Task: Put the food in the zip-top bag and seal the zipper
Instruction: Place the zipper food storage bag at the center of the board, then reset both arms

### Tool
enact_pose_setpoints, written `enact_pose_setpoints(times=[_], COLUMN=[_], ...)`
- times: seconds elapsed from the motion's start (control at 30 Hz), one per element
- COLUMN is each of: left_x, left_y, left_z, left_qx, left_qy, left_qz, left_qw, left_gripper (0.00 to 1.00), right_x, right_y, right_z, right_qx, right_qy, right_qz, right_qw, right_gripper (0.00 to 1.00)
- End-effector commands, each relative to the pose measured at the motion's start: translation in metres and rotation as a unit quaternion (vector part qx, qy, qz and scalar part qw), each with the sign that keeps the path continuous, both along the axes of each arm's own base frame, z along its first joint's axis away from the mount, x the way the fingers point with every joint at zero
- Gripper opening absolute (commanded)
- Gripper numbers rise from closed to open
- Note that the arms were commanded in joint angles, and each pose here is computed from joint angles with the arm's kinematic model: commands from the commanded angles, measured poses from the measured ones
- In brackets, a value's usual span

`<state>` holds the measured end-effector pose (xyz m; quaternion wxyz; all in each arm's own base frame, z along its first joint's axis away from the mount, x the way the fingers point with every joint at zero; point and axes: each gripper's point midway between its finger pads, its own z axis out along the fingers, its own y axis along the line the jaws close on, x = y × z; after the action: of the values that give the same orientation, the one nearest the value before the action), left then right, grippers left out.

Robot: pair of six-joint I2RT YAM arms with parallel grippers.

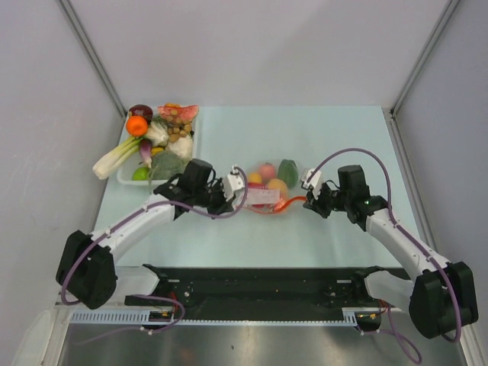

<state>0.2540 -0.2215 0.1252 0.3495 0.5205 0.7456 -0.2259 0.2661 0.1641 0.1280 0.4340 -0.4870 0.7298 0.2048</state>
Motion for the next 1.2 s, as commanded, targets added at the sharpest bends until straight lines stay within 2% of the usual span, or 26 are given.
enact_pose_setpoints(times=[0.0,0.1,0.2,0.3,0.33,0.43,0.53,0.67,0.77,0.8,0.87,0.9,0.93,0.97,1.03,1.1,1.13,1.17], left_x=[-0.042,-0.067,-0.082,-0.091,-0.093,-0.098,-0.101,-0.102,-0.103,-0.103,-0.1,-0.098,-0.096,-0.089,-0.068,-0.051,-0.034,-0.024], left_y=[-0.021,-0.024,-0.026,-0.025,-0.026,-0.027,-0.03,-0.033,-0.031,-0.029,-0.028,-0.026,-0.025,-0.024,-0.015,-0.007,0.003,0.009], left_z=[0.011,0.003,-0.001,-0.002,0.0,0.005,0.018,0.038,0.053,0.056,0.074,0.079,0.085,0.1,0.127,0.137,0.162,0.167], left_qx=[-0.044,-0.036,-0.035,-0.039,-0.042,-0.048,-0.057,-0.065,-0.068,-0.066,-0.079,-0.08,-0.083,-0.093,-0.11,-0.115,-0.137,-0.14], left_qy=[0.003,0.002,0.011,0.028,0.032,0.036,0.037,0.037,0.034,0.034,0.02,0.014,0.01,-0.003,-0.018,0.002,-0.004,0.004], left_qz=[-0.035,-0.058,-0.068,-0.065,-0.065,-0.064,-0.061,-0.059,-0.055,-0.049,-0.038,-0.027,-0.022,-0.012,0.026,0.059,0.088,0.103], left_qw=[0.998,0.998,0.997,0.997,0.996,0.996,0.996,0.995,0.996,0.996,0.996,0.996,0.996,0.996,0.993,0.992,0.987,0.985], left_gripper=[0.01,0.03,0.08,0.19,0.21,0.32,0.41,0.48,0.57,0.66,0.76,0.89,0.96,1.0,1.0,0.99,1.0,1.0], right_x=[-0.025,-0.035,-0.045,-0.056,-0.059,-0.069,-0.073,-0.073,-0.077,-0.076,-0.076,-0.073,-0.07,-0.066,-0.057,-0.043,-0.033,-0.026], right_y=[-0.004,-0.008,-0.011,-0.015,-0.014,-0.017,-0.021,-0.024,-0.021,-0.019,-0.017,-0.016,-0.016,-0.015,-0.015,-0.015,-0.021,-0.025], right_z=[-0.005,-0.009,-0.009,-0.004,-0.002,0.007,0.019,0.045,0.061,0.073,0.085,0.097,0.102,0.11,0.126,0.132,0.143,0.144], right_qx=[-0.026,-0.035,-0.044,-0.05,-0.054,-0.061,-0.059,-0.044,-0.018,-0.006,0.018,0.029,0.038,0.05,0.077,0.096,0.108,0.115], right_qy=[-0.007,0.003,0.008,0.011,0.011,0.013,0.012,0.015,0.033,0.029,0.04,0.032,0.033,0.029,0.035,0.058,0.058,0.068], right_qz=[0.044,0.048,0.053,0.056,0.058,0.049,0.032,0.001,-0.021,-0.028,-0.046,-0.054,-0.063,-0.072,-0.101,-0.135,-0.157,-0.173], right_qw=[0.999,0.998,0.998,0.997,0.997,0.997,0.998,0.999,0.999,0.999,0.998,0.998,0.997,0.996,0.991,0.984,0.98,0.976], right_gripper=[0.02,0.06,0.15,0.37,0.52,0.73,0.82,0.89,0.93,0.94,0.97,0.99,1.0,1.0,0.99,1.0,1.0,1.0])
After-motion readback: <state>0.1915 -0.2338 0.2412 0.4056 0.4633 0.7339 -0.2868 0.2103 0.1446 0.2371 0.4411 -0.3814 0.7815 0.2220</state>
